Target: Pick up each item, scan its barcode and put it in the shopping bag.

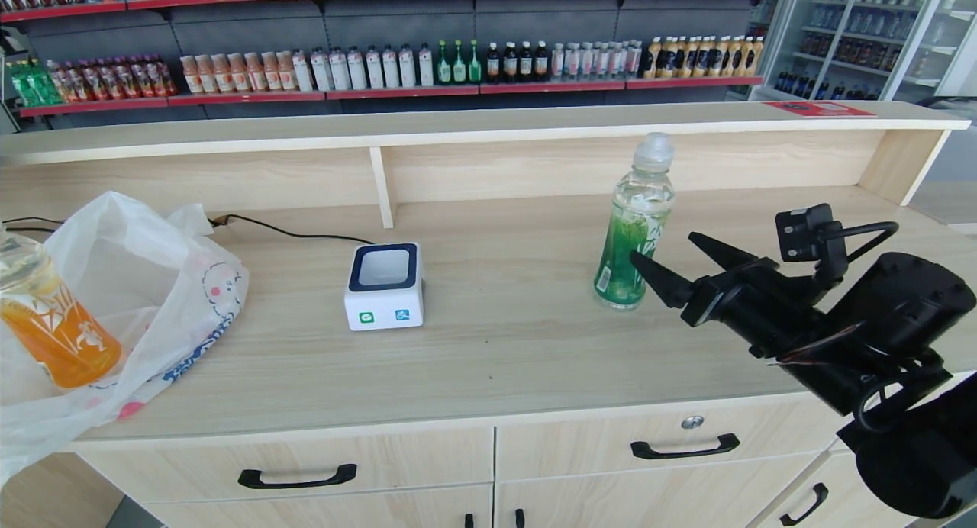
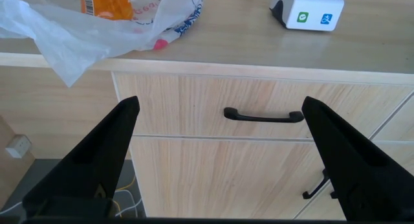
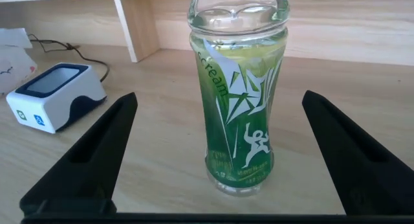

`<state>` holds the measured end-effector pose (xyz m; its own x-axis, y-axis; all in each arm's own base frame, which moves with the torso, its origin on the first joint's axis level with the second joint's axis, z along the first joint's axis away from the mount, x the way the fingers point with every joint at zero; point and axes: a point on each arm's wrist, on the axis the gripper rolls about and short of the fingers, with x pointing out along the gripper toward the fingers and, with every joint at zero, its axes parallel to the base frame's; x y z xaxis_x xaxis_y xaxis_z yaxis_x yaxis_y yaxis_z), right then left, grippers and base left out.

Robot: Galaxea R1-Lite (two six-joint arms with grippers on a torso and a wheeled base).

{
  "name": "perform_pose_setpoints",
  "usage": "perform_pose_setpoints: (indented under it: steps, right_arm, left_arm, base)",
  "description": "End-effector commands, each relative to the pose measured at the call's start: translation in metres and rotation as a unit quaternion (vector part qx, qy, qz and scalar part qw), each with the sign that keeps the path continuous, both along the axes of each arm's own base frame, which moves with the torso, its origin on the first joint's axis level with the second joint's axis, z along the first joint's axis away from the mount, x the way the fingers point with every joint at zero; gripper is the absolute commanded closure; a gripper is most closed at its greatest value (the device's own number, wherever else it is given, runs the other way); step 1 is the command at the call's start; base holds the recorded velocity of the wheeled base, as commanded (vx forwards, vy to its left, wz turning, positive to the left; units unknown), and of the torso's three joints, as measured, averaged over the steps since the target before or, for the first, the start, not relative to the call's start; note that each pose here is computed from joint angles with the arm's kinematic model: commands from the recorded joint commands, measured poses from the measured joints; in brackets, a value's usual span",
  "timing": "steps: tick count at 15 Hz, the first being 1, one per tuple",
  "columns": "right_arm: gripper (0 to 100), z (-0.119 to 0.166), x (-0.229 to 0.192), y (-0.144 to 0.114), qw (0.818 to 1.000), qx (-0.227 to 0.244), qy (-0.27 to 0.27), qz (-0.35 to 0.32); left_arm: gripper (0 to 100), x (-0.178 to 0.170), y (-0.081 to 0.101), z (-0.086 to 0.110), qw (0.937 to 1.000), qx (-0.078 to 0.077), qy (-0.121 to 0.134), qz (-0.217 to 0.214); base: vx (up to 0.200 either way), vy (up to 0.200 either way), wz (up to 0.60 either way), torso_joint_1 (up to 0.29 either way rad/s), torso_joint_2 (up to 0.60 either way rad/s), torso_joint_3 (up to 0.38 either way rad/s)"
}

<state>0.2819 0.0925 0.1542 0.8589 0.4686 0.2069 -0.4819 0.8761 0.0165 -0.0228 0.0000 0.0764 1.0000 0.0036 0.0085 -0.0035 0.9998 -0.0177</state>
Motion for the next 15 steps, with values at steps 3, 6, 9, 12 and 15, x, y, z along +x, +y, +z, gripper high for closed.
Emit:
perform_pose_setpoints:
  steps: [3, 6, 9, 12, 15]
  right_arm:
    - [0, 0.013, -0.03, -0.012, 1.0, -0.006, -0.016, -0.011]
    - [0, 0.015, -0.033, -0.024, 0.999, -0.004, -0.016, -0.042]
    - [0, 0.012, -0.035, -0.024, 0.999, -0.005, -0.011, -0.043]
    - [0, 0.012, -0.034, -0.026, 0.999, -0.003, -0.009, -0.046]
    - [0, 0.015, -0.026, -0.038, 0.998, 0.016, -0.01, -0.066]
  left_arm:
    - [0, 0.0, 0.0, 0.0, 1.0, 0.0, 0.0, 0.0]
    - [0, 0.0, 0.0, 0.0, 1.0, -0.001, 0.001, 0.001]
    - [0, 0.0, 0.0, 0.0, 1.0, -0.001, 0.0, 0.0]
    - [0, 0.0, 0.0, 0.0, 1.0, 0.0, 0.0, 0.0]
    - [0, 0.0, 0.0, 0.0, 1.0, 0.0, 0.0, 0.0]
  base:
    - [0.0, 0.0, 0.0, 0.0, 0.0, 0.0]
    - [0.0, 0.0, 0.0, 0.0, 0.0, 0.0]
    - [0.0, 0.2, 0.0, 0.004, 0.0, 0.004]
    - [0.0, 0.2, 0.0, 0.002, 0.0, 0.001]
    - [0.0, 0.0, 0.0, 0.0, 0.0, 0.0]
